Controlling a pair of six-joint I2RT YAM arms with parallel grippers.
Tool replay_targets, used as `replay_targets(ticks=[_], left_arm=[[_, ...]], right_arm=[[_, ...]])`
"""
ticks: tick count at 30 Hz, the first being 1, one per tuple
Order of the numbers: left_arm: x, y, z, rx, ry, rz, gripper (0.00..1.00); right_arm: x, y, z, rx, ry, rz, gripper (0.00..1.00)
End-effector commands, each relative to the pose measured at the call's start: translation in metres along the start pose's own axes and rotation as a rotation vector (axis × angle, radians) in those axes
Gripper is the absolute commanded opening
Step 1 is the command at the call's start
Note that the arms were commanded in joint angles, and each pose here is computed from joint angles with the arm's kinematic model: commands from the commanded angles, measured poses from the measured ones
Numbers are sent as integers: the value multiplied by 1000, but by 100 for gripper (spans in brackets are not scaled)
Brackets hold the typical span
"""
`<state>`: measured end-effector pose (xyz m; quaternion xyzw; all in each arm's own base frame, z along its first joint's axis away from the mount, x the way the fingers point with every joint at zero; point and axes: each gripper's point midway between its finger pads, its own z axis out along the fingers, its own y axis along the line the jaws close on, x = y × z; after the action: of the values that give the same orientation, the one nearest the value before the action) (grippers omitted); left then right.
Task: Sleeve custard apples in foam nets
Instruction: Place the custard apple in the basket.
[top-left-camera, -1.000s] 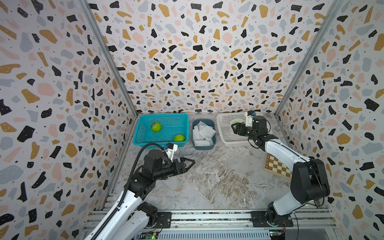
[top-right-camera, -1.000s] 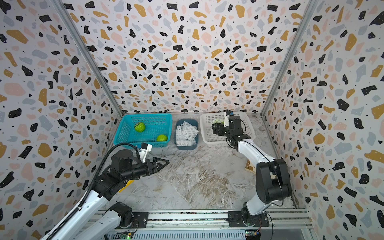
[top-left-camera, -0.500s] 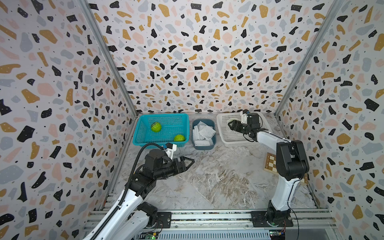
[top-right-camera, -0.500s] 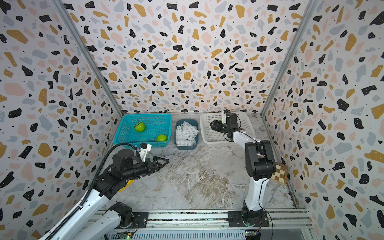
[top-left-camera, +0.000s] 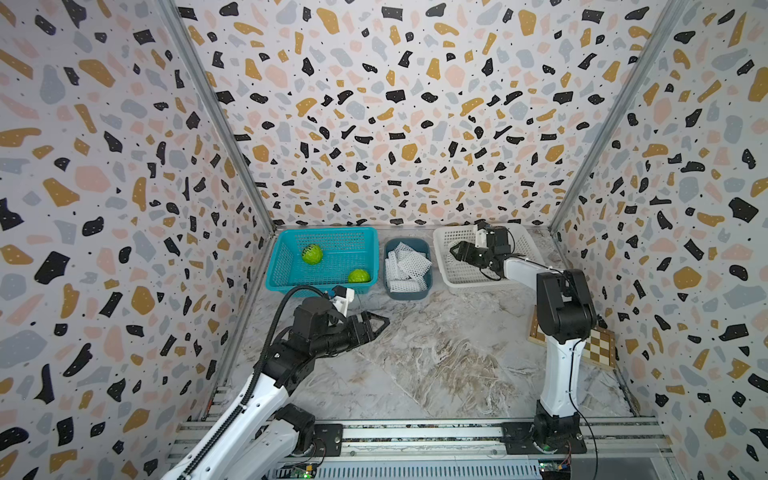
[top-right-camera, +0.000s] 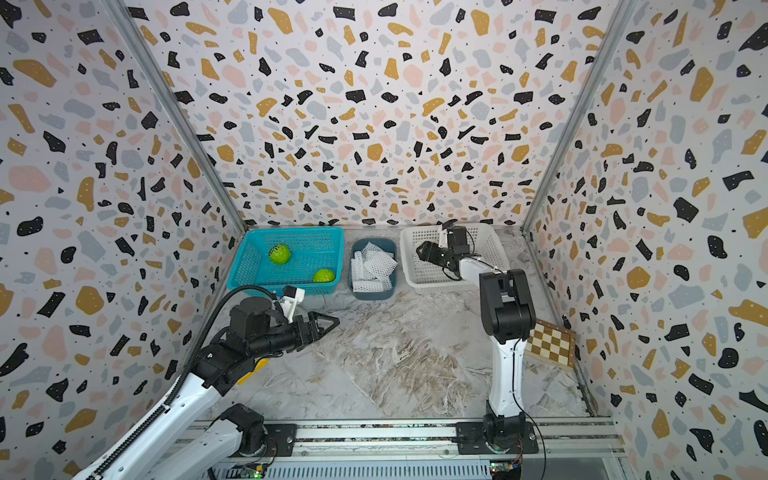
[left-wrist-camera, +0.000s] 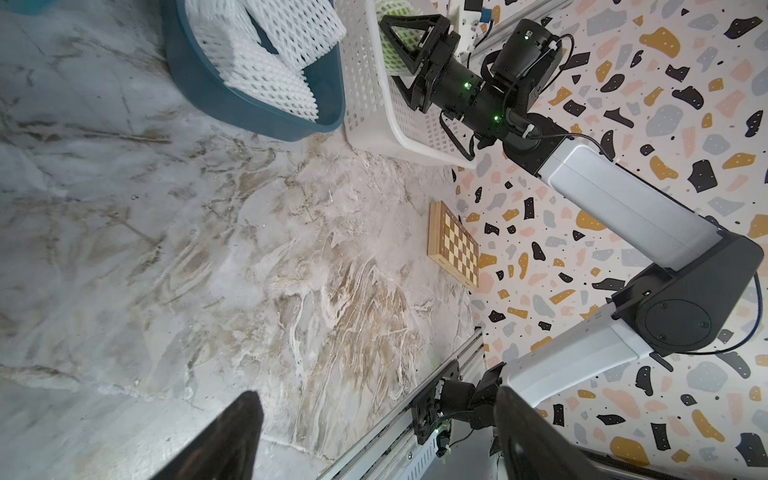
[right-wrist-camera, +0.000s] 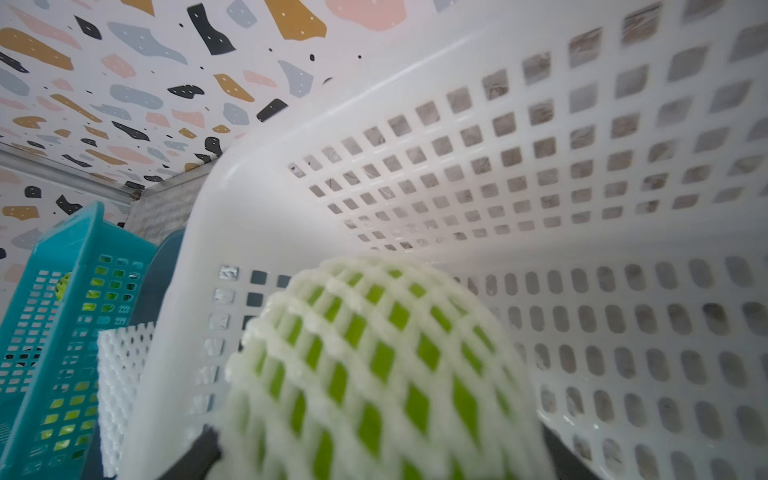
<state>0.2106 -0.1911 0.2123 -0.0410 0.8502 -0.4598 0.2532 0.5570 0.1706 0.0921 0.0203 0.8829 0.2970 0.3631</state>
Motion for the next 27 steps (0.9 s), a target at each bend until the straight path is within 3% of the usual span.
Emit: replay_targets(ticks=[1,19,27], left_arm=[[-1,1,2,12,-10,1,86],[0,7,5,3,-13,-4,86],[1,7,7,6,-7,-5,86]], right_arm=[[-14,7,-2,-9,-3,-9,79],[7,-5,21,56,83,-7,82],[-6,1,5,92,55,-24,98]])
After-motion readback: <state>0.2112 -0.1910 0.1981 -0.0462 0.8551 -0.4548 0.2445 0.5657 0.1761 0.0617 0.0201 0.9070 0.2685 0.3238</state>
